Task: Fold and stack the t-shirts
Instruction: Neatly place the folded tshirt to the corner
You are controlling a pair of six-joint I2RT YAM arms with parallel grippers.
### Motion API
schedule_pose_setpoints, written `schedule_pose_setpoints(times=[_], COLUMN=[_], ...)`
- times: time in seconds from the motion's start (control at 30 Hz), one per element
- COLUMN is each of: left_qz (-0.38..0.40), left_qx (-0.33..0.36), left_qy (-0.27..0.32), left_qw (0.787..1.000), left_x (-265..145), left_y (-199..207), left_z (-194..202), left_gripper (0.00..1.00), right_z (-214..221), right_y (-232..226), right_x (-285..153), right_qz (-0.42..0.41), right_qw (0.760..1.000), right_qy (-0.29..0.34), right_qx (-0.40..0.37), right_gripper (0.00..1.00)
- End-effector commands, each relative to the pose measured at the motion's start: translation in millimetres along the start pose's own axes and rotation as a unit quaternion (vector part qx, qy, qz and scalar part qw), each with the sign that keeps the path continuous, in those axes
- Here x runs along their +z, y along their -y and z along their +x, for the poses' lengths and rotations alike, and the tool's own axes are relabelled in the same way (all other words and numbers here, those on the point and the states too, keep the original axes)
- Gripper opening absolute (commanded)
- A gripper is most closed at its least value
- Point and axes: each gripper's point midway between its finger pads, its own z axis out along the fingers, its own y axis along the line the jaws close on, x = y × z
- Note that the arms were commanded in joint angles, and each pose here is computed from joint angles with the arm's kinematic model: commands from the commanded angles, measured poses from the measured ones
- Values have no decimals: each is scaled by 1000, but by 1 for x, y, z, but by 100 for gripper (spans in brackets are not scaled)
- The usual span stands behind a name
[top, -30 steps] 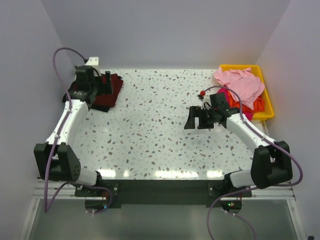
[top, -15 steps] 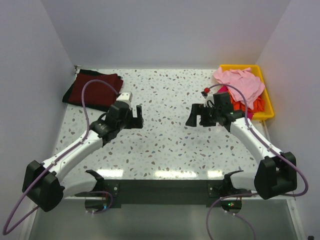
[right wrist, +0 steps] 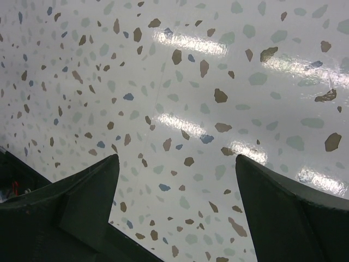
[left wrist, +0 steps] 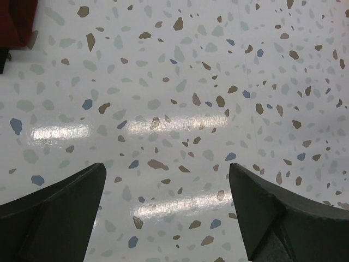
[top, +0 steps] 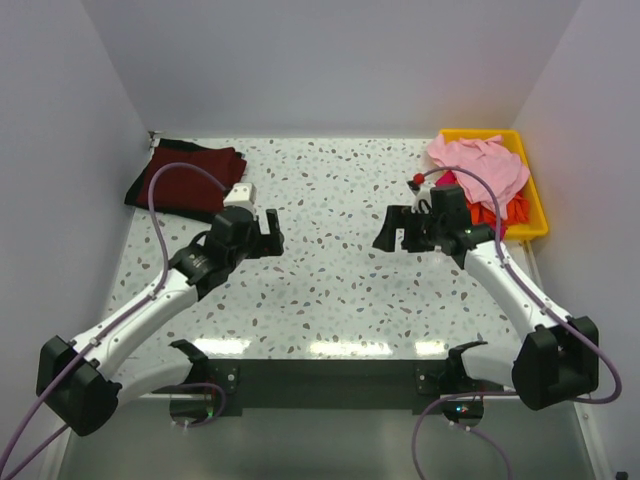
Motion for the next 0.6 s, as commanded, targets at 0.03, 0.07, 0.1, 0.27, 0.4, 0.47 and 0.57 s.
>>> schedule_pose_setpoints(times=[0.03,0.07,0.1,0.27,0.4,0.47,0.57], left_qz=[2,3,4,0,-5,-7,-6], left_qx=[-10,-9,-10,-13,-16,-16,-14], left_qy=[35,36,36,42,46,47,48], left_qw=[999,999,999,999,999,999,999], left_x=[-8,-9,-9,-12,-13,-14,-14], left_y=[3,4,4,2,0,-1,-1], left_z=[-21,-22,-23,-25,-26,-27,-27], left_gripper=[100,100,100,100,100,100,100], right_z=[-10,-10,-10,-11,-9,-10,-9], right_y=[-1,-1,-1,-1,0,1,2], right_x=[-8,-9,-9,-12,-12,-13,-15], right_qz=[8,9,9,12,15,16,19], right_qw=[1000,999,999,999,999,999,999], right_qy=[29,30,30,34,33,36,37], right_qx=[-6,-6,-5,-7,-7,-8,-8], right_gripper=[91,91,91,91,91,91,91])
